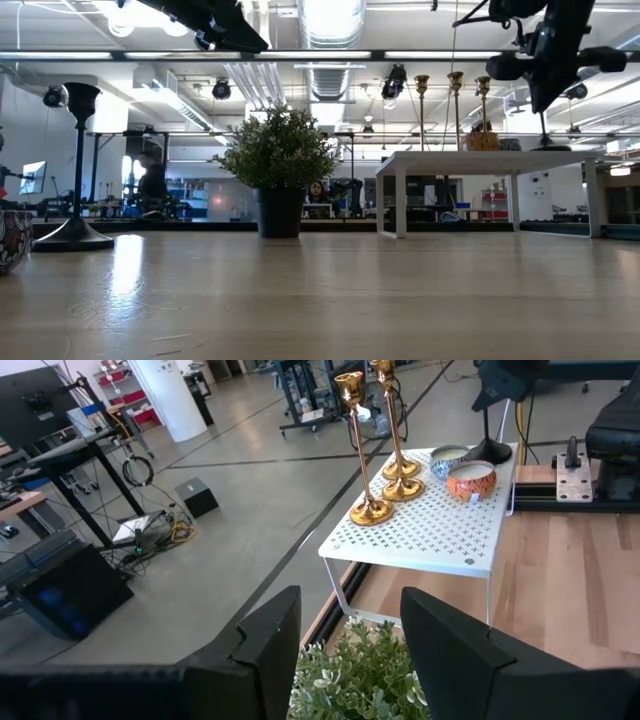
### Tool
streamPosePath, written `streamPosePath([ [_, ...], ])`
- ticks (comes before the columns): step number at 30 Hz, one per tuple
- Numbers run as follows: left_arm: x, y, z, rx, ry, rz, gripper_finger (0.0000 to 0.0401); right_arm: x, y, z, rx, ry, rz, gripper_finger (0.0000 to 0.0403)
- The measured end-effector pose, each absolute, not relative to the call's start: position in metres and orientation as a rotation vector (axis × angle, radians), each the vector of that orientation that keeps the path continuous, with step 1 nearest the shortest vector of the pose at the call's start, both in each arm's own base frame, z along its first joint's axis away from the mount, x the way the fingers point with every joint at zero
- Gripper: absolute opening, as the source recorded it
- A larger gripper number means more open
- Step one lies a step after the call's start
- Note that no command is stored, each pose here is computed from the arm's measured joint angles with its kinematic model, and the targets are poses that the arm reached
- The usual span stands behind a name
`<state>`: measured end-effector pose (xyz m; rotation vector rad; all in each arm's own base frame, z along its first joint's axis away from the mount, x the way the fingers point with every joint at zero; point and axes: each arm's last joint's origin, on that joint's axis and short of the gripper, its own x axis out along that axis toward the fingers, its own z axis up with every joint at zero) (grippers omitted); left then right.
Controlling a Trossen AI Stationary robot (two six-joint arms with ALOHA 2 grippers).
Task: Pick & Place candle stick holders
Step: Put the bottom black candle holder on the shelf
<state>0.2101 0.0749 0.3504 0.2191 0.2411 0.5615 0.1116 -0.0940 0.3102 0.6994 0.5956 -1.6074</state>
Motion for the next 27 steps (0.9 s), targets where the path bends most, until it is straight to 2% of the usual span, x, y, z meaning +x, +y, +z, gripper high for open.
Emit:
streamPosePath([
  [18, 0.21, 0.0751, 0.3504, 0.219, 0.241, 0.562, 0.0179, 0.1125, -0.0967, 0.3076, 0.714, 0.575, -1.613, 0.0017],
  [22, 0.2101, 0.075, 0.3504, 0.219, 0.241, 0.562, 0.0179, 0.1128, -0.0963, 0.3048, 0.725, 0.608, -1.599, 0.0039],
  [27, 0.2101, 0.075, 0.3504, 0.219, 0.241, 0.562, 0.0179, 0.1131, -0.0966, 0.3055, 0.724, 0.596, -1.599, 0.0086],
])
